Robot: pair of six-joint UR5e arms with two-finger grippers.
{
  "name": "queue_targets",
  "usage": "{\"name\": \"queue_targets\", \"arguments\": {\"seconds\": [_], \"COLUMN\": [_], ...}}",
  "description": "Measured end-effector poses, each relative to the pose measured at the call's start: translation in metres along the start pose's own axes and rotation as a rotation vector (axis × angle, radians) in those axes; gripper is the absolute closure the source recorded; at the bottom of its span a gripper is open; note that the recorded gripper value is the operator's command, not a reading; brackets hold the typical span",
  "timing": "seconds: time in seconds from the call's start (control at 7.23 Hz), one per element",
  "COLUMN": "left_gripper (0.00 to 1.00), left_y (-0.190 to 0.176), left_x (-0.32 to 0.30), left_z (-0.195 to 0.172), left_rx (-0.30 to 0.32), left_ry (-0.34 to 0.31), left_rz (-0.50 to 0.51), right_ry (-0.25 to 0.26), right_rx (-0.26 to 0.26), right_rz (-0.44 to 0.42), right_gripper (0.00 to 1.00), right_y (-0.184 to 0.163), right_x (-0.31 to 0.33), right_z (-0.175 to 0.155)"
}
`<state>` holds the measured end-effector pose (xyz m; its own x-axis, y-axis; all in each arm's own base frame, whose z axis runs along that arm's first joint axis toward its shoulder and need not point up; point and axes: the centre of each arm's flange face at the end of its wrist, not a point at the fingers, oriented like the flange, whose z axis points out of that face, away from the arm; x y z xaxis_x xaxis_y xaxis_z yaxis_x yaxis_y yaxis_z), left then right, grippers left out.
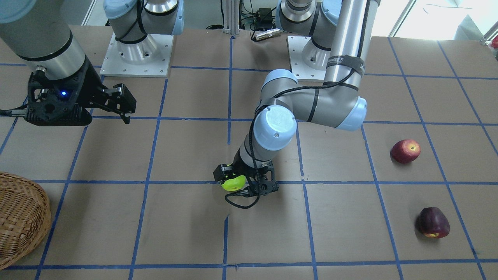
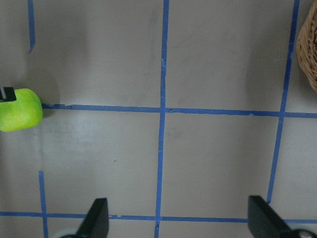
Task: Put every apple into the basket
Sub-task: 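Lower the green apple at the table center and open the left gripper, then move the right gripper to the green apple while the left reaches the red apple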
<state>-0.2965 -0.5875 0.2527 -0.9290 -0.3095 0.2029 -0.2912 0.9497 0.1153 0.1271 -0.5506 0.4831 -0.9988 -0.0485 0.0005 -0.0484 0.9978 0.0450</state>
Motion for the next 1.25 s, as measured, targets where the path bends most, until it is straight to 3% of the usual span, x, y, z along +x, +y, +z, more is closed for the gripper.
{"name": "queue_targets", "arguments": {"seconds": [0.14, 0.28, 0.55, 0.69, 0.97, 1.25], "left_gripper": [0.0, 0.0, 0.0, 0.0, 0.0, 0.0], "left_y": [-0.02, -0.036, -0.045, -0.046, -0.056, -0.069], "left_x": [-0.023, -0.06, -0.148, -0.193, -0.288, -0.368], "left_z": [-0.045, -0.083, -0.139, -0.158, -0.177, -0.175], "left_rx": [-0.018, -0.042, -0.107, -0.135, -0.178, -0.148], "left_ry": [-0.015, -0.074, -0.268, -0.313, -0.32, -0.301], "left_rz": [-0.024, 0.011, 0.146, 0.204, 0.306, 0.438], "right_ry": [-0.027, -0.041, -0.046, -0.051, -0.069, -0.066], "right_rx": [-0.004, -0.002, 0.042, 0.071, 0.111, 0.091], "right_rz": [0.001, 0.0, 0.016, 0.034, 0.088, 0.089], "right_gripper": [0.0, 0.0, 0.0, 0.0, 0.0, 0.0], "right_y": [0.0, -0.003, -0.023, -0.034, -0.053, -0.051], "right_x": [-0.004, -0.008, -0.054, -0.105, -0.199, -0.24], "right_z": [0.003, 0.011, 0.044, 0.071, 0.15, 0.217]}}
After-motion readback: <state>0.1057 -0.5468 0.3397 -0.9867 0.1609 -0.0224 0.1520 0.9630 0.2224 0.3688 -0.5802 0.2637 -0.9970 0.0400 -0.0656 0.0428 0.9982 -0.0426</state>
